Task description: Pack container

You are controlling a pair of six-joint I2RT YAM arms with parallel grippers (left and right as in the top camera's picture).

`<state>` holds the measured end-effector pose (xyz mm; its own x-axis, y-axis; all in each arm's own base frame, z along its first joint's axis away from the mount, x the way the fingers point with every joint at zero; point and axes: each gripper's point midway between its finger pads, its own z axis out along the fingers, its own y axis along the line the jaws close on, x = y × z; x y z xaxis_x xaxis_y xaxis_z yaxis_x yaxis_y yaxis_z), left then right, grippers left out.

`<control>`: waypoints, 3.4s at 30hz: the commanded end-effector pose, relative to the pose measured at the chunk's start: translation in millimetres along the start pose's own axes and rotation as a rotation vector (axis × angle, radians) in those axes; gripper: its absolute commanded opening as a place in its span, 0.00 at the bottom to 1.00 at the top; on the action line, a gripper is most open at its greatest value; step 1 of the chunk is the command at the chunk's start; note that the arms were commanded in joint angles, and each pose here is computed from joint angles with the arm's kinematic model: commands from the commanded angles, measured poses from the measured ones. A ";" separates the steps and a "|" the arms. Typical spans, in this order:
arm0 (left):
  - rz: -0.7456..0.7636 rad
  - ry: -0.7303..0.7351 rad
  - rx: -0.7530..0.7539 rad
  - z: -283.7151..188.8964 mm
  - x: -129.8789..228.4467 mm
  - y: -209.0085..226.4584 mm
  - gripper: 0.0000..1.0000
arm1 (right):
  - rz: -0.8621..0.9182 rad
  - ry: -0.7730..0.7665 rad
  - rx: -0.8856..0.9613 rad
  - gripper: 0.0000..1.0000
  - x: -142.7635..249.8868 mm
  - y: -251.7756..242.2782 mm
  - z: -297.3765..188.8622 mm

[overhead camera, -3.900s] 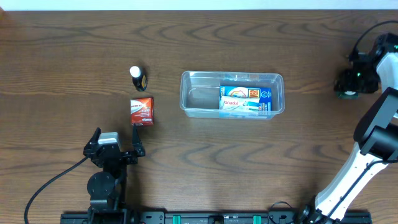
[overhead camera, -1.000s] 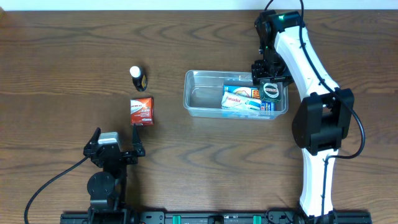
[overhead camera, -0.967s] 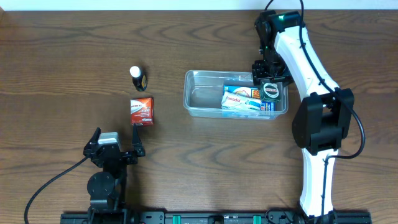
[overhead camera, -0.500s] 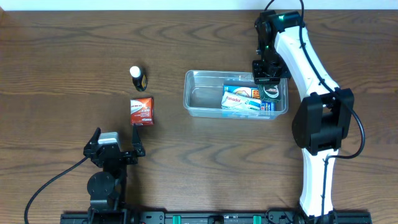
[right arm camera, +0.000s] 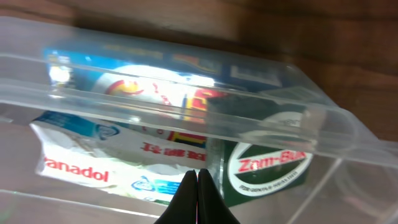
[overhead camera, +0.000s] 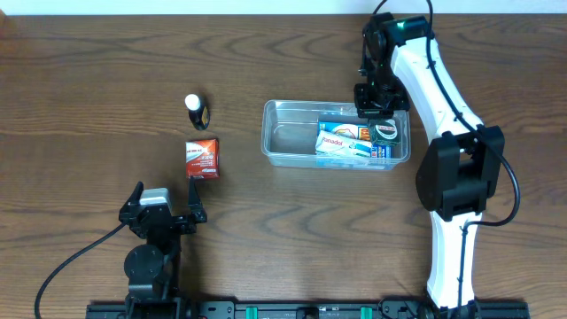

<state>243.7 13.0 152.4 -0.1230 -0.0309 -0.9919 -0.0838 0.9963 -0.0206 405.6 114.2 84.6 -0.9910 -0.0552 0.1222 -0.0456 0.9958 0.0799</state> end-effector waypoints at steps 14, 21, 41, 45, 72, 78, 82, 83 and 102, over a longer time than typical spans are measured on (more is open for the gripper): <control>0.019 0.048 -0.020 2.7 19.7 3.6 0.98 | -0.268 0.013 -0.030 0.01 2.6 3.7 1.7; 0.020 0.048 -0.020 2.7 19.7 3.6 0.98 | -0.303 0.055 -0.026 0.01 10.9 -0.4 12.6; 0.020 0.048 -0.020 2.7 19.7 3.6 0.98 | -0.376 0.029 0.097 0.01 -0.2 -20.1 20.4; 0.020 0.048 -0.020 2.7 19.7 3.6 0.98 | -0.377 0.003 0.095 0.08 -6.3 -18.5 20.7; 0.020 0.048 -0.020 2.7 19.7 3.6 0.98 | -0.444 -0.043 0.019 0.01 -10.8 22.3 34.6; 0.019 0.048 -0.020 2.7 19.7 3.6 0.98 | -0.456 -0.021 -0.013 0.01 -3.3 31.7 36.6; 0.019 0.048 -0.020 2.7 19.7 3.6 0.98 | -0.495 -0.005 -0.132 0.01 5.8 51.0 32.8; 0.020 0.048 -0.020 2.7 19.7 3.6 0.98 | -0.502 -0.006 -0.155 0.01 6.8 54.8 29.5; 0.020 0.048 -0.020 2.7 19.7 3.6 0.98 | -0.481 -0.122 -0.219 0.01 -11.7 60.1 -27.4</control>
<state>243.7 13.0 152.4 -0.1230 -0.0309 -0.9919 -0.0838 0.9963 -0.0206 419.0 163.6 110.5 -0.8791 -0.4706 -0.0759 -0.4725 0.8389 0.2703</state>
